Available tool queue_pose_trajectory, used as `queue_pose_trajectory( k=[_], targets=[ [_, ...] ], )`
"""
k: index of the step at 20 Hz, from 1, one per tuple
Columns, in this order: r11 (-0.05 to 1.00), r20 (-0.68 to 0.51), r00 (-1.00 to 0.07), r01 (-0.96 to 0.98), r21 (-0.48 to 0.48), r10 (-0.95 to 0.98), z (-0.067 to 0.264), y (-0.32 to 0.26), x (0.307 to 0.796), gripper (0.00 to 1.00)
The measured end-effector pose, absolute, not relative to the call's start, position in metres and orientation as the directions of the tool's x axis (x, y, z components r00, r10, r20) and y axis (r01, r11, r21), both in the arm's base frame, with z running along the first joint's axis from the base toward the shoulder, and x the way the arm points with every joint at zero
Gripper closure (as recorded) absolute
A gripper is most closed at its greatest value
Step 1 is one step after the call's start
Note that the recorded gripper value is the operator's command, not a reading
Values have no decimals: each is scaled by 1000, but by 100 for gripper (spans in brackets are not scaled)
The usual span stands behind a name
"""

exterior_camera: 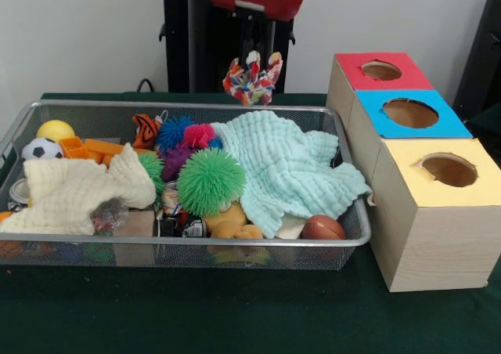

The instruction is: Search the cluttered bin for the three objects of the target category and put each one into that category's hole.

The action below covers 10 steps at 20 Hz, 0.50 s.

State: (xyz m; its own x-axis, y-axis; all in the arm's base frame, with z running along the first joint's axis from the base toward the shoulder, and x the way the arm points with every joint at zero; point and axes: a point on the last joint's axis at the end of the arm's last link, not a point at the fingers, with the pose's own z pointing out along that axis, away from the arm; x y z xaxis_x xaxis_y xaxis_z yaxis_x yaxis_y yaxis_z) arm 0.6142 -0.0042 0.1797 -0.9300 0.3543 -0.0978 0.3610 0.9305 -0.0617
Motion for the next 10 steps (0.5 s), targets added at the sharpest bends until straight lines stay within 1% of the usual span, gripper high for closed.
queue_pose_trajectory(
  k=[10],
  targets=[
    [934, -195, -920, 354, -46, 339, 209, 4, 658, 100]
  ],
)
